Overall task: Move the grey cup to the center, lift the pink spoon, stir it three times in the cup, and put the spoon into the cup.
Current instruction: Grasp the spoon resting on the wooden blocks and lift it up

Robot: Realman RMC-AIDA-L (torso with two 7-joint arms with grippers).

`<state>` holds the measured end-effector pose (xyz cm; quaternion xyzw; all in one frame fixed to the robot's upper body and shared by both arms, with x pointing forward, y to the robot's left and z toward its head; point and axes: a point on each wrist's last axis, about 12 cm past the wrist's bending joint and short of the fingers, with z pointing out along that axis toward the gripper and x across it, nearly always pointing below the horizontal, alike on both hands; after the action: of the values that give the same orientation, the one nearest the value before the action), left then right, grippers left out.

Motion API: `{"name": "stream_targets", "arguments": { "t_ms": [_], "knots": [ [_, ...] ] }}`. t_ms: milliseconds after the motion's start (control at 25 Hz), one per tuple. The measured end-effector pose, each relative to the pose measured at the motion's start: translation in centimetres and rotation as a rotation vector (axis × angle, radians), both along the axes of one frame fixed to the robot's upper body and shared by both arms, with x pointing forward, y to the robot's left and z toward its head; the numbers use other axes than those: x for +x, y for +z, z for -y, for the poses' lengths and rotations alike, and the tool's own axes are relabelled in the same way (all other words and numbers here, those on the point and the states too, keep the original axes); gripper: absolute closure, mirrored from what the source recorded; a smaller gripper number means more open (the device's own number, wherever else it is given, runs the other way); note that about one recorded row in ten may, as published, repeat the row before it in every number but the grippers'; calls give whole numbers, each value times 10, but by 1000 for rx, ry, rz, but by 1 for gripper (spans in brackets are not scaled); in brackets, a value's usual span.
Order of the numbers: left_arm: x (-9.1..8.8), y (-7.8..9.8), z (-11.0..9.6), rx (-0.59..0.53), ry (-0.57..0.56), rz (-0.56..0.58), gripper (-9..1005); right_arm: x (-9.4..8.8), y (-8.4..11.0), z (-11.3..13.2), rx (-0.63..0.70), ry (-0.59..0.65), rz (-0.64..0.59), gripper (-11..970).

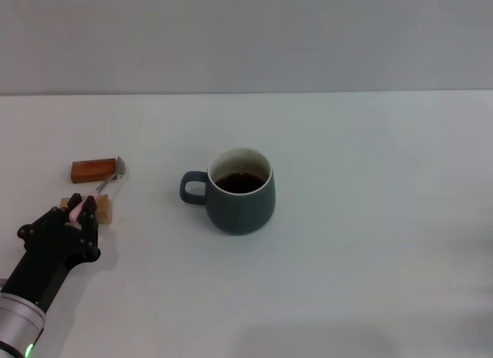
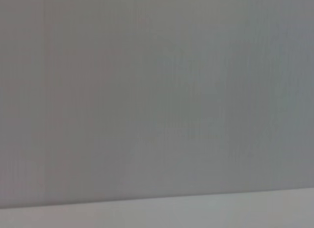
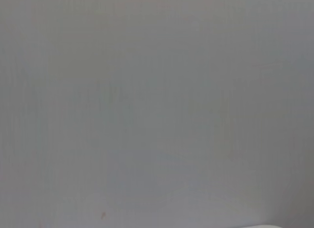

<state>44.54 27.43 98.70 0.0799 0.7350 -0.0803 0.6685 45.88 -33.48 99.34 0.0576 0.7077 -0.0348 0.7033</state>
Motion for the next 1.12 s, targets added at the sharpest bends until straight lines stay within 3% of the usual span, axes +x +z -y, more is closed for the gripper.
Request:
{"name": "stream_targets", "arguments": {
  "t_ms": [680, 1120],
  "knots": [
    [4, 13, 2, -23, -16, 80, 848, 1, 1, 0, -1, 1, 3, 959],
    [27, 46, -8, -20, -97, 146, 849, -3, 1, 6, -6, -21, 9, 959]
  ]
}}
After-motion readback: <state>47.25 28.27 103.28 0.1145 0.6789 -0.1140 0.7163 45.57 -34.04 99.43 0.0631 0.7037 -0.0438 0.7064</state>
